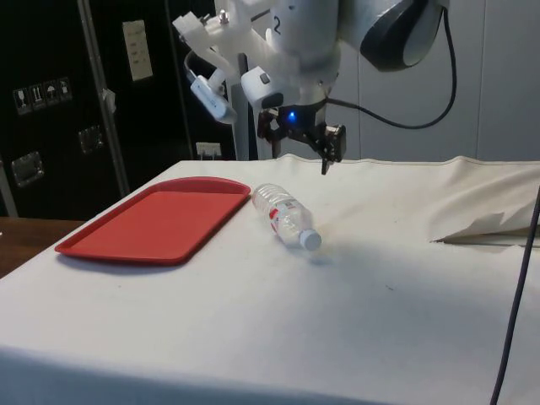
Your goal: Place the bottle upright on the tray.
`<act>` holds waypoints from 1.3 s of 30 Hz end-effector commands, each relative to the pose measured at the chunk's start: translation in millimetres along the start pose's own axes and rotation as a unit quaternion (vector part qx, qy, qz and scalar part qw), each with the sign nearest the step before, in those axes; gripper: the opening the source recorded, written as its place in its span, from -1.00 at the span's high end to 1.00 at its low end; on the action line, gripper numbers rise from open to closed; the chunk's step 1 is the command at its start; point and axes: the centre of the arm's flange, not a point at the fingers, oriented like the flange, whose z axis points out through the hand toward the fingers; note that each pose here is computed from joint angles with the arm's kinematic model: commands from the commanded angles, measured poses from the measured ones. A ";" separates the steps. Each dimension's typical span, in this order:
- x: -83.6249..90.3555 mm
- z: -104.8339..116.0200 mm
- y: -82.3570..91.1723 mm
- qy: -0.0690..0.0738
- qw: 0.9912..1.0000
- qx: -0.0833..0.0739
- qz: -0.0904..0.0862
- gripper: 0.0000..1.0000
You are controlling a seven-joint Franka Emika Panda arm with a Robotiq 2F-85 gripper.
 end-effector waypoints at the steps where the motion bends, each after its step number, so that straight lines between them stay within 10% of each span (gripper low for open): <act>1: 1.5 -0.5 1.7 -0.002 1.000 -0.008 -0.007 -1.00; 15: 5.6 6.2 -4.7 -0.013 0.999 -0.014 -0.046 -1.00; 23: 9.3 8.6 -4.9 -0.021 0.996 -0.032 -0.078 -1.00; 24: 8.1 9.7 -6.8 -0.019 0.997 -0.022 -0.070 -1.00; 39: 14.5 14.8 -9.6 -0.033 0.991 -0.046 -0.124 -1.00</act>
